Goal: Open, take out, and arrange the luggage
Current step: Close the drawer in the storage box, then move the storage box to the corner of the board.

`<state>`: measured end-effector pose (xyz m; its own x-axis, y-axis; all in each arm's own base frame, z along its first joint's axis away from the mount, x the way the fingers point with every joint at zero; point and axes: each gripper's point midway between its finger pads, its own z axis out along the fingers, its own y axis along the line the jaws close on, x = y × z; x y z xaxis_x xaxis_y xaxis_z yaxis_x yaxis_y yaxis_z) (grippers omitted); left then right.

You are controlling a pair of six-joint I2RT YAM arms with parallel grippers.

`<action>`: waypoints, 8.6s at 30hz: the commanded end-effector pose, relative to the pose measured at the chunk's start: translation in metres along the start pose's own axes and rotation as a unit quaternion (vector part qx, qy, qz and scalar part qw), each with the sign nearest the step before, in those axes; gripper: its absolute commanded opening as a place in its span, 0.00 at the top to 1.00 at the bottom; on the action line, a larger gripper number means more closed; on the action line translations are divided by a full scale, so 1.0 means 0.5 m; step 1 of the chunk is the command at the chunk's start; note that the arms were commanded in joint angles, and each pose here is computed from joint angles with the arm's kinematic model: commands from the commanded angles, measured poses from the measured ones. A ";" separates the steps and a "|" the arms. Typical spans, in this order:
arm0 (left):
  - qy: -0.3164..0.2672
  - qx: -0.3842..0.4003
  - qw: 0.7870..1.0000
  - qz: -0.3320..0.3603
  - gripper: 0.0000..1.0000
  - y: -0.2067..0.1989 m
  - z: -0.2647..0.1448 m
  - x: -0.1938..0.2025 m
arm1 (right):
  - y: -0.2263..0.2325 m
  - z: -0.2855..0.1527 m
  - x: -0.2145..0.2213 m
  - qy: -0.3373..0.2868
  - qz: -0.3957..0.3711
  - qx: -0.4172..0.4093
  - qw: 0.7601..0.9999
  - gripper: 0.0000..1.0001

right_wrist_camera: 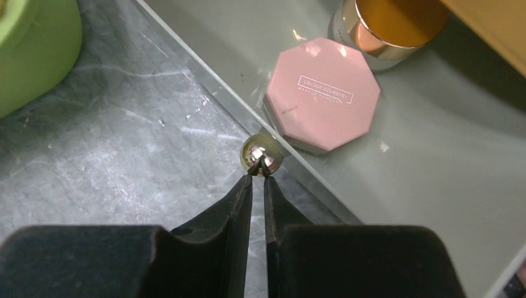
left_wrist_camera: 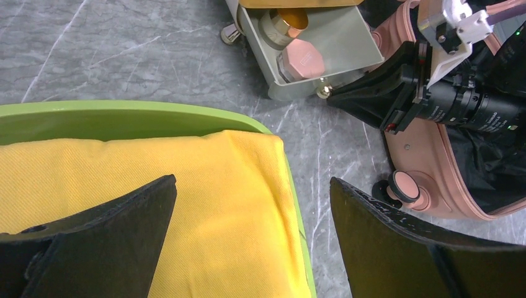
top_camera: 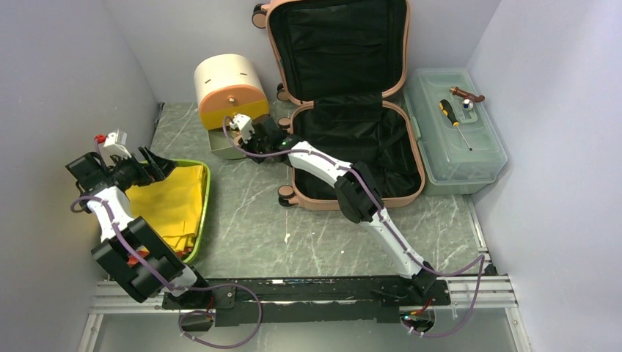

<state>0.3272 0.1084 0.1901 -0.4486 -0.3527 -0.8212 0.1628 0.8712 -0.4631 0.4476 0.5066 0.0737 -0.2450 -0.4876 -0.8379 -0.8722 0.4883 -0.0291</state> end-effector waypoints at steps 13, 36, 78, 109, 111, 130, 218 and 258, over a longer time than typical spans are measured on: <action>-0.016 0.012 1.000 0.018 0.01 -0.013 -0.006 -0.019 | -0.042 0.023 -0.115 -0.114 -0.048 0.029 0.992 0.86; -0.014 0.012 1.000 0.015 0.01 -0.008 -0.003 -0.015 | -0.082 0.041 -0.149 -0.167 -0.123 0.094 0.974 0.93; -0.011 0.007 1.000 0.016 0.01 -0.003 -0.004 -0.013 | -0.109 0.091 -0.161 -0.253 -0.338 0.194 0.886 1.00; -0.120 -0.046 0.991 0.040 0.01 -0.008 0.318 -0.343 | -0.265 -0.319 -0.366 -0.187 -0.137 0.162 0.959 0.93; -0.118 -0.052 0.991 0.034 0.01 0.009 0.349 -0.350 | -0.277 -0.295 -0.367 -0.196 -0.149 0.175 0.953 0.97; -0.100 -0.006 0.994 -0.038 0.01 0.056 0.527 -0.349 | -0.360 -0.258 -0.367 -0.216 -0.140 0.278 0.926 1.00; -0.056 0.045 0.993 -0.089 0.01 0.066 0.467 -0.314 | -0.370 -0.181 -0.378 -0.315 -0.130 0.238 0.909 1.00; -0.104 0.076 0.990 -0.053 0.01 0.127 0.488 -0.387 | -0.153 -0.264 -0.418 -0.268 -0.126 -0.027 0.955 1.00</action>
<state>0.6294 0.1603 0.2049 -0.3446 -0.5256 -0.7778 0.1256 0.7953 -0.5930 0.4768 0.5281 0.2176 0.1182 -0.1760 -0.9773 -0.9790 0.1437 -0.1443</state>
